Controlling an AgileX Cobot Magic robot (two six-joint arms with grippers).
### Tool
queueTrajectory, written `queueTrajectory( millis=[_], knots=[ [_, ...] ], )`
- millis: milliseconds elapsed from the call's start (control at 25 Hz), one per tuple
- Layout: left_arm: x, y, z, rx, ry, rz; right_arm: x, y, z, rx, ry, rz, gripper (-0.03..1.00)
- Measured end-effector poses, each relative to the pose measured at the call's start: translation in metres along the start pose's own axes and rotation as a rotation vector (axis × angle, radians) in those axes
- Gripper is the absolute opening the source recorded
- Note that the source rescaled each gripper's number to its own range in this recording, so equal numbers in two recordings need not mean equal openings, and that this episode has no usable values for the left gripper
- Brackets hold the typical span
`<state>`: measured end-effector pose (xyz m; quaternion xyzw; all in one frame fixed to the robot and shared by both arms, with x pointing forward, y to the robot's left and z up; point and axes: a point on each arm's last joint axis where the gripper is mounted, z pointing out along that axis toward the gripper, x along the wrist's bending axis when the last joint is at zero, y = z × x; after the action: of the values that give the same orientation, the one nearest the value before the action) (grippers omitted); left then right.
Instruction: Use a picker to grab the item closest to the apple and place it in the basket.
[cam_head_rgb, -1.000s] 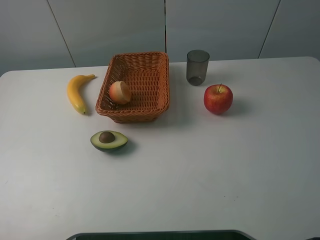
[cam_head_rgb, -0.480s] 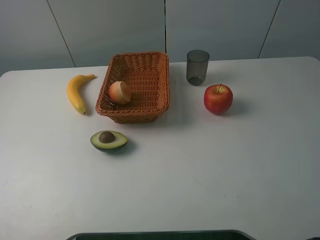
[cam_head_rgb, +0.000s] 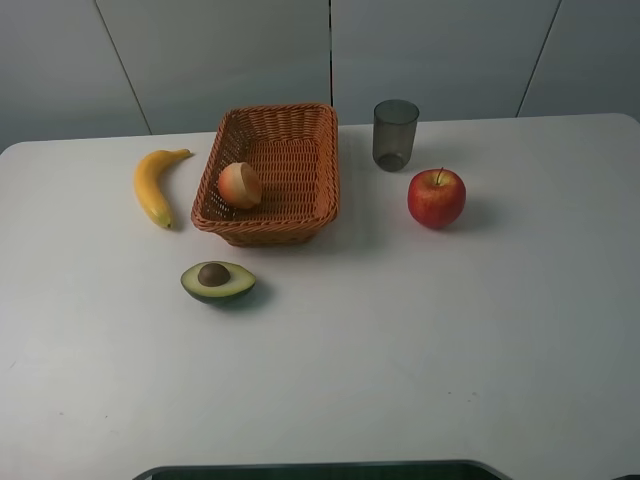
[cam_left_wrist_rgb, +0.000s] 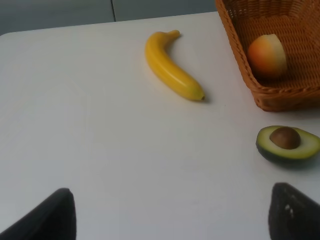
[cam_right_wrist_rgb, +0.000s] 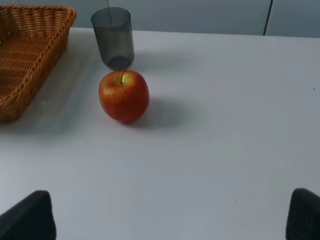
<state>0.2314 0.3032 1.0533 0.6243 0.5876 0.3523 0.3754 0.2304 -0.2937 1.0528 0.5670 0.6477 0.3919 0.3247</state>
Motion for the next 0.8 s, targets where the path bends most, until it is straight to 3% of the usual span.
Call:
queueTrajectory(
  millis=[800],
  knots=[
    [0.0000, 0.0000, 0.0000, 0.000, 0.000, 0.000, 0.0002, 0.0002, -0.0003, -0.009, -0.019, 0.028, 1.00]
  ],
)
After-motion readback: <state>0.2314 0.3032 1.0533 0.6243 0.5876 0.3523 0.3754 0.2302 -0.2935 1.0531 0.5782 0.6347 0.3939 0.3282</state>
